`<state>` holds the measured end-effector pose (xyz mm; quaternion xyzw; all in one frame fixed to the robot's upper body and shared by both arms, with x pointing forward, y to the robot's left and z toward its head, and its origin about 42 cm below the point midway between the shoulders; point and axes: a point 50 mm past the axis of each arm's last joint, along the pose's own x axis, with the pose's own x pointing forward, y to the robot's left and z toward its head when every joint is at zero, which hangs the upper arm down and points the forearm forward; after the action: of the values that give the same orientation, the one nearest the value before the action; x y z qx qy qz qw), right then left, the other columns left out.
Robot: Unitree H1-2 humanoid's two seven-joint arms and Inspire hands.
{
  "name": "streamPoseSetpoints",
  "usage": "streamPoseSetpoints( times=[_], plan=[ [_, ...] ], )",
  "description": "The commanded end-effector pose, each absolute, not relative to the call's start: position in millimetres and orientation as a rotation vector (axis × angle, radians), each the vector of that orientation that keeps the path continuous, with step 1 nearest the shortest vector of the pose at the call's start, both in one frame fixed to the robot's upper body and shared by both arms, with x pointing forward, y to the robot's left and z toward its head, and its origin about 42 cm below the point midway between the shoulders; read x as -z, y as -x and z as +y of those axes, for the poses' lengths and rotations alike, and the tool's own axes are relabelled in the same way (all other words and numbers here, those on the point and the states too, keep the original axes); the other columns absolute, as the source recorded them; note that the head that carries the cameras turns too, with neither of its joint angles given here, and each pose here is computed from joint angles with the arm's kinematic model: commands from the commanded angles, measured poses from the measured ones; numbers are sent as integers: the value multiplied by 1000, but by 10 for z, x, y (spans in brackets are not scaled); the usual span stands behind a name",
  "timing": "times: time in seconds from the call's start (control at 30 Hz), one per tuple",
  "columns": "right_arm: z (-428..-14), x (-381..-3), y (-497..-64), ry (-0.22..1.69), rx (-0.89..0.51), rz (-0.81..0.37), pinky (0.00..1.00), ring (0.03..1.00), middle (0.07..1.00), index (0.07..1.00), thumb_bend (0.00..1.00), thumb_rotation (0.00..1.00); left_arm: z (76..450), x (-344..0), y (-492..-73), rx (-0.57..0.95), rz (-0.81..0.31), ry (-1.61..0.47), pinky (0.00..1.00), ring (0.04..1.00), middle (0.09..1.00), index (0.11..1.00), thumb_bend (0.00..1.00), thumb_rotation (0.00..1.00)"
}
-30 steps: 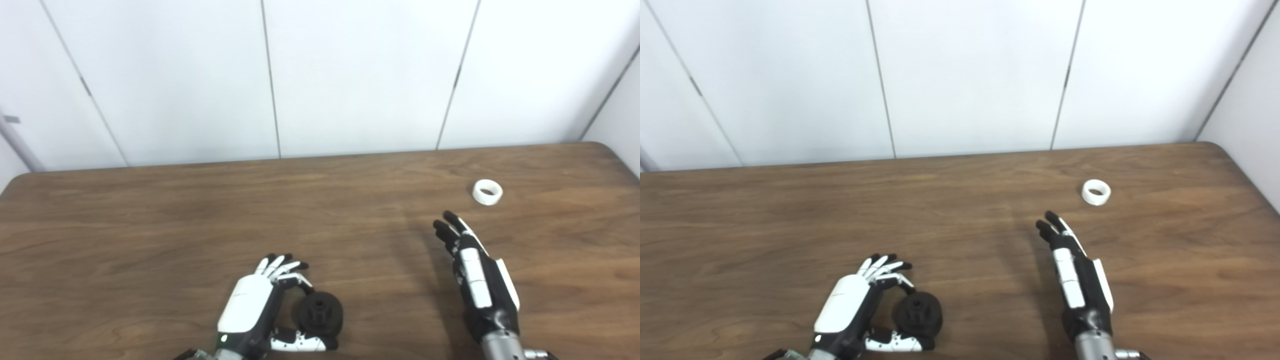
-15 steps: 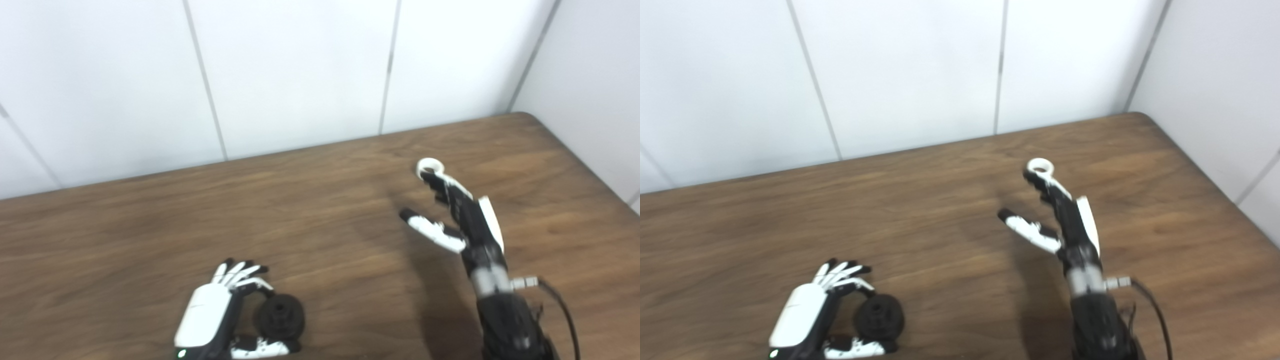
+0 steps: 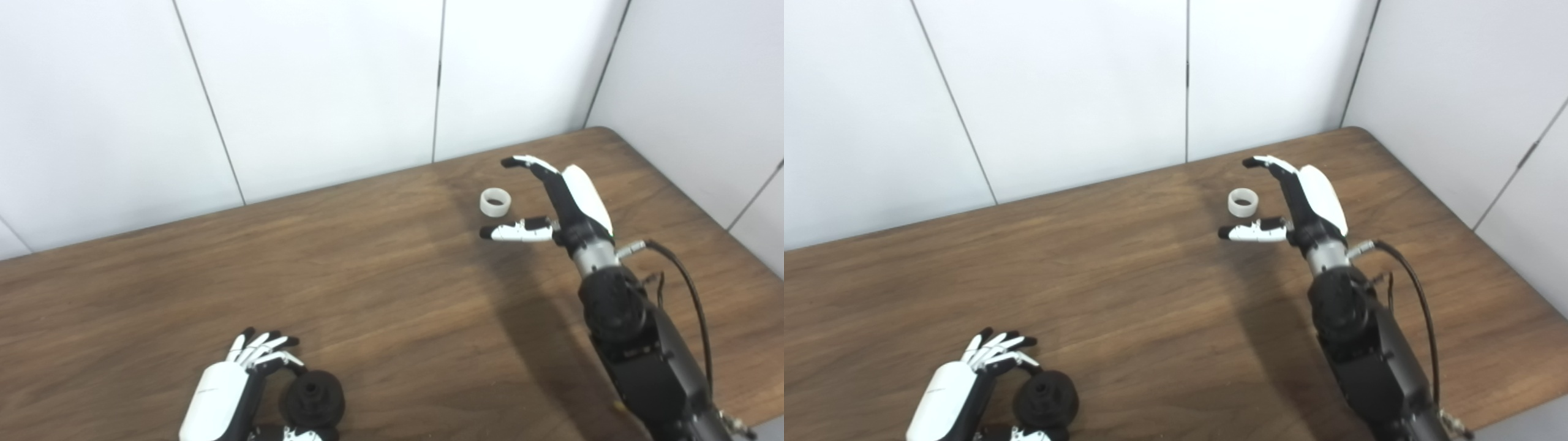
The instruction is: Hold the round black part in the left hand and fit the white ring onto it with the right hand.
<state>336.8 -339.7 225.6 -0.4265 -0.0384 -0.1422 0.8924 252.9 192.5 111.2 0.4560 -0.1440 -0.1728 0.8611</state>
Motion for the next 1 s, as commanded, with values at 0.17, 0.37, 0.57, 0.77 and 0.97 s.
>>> streamPoseSetpoints(
  times=[0.17,0.37,0.57,0.77,0.97],
  plan=[
    [-3538,-2520,-3752,1004,291,-75,983,963,922,758,845,255,2055,-1041,-2492,367,-257,-992,1000,895,813,484,525,57],
    [-3553,-2570,-4063,1056,231,62,1000,999,981,754,845,275,2061,-1061,-2479,366,-260,-996,1000,895,813,484,525,56],
    [-3569,-2663,-4298,1135,168,169,999,1000,998,740,862,301,2058,-1086,-2449,364,-260,-994,1000,893,811,484,525,56],
    [-3584,-2689,-4443,1172,154,247,1000,1000,992,735,880,312,2048,-1113,-2419,361,-256,-997,1000,894,809,484,525,56],
    [-3598,-2702,-4545,1206,138,298,997,1000,985,736,880,326,2041,-1124,-2391,361,-252,-991,1000,899,812,484,525,55]
  ],
)
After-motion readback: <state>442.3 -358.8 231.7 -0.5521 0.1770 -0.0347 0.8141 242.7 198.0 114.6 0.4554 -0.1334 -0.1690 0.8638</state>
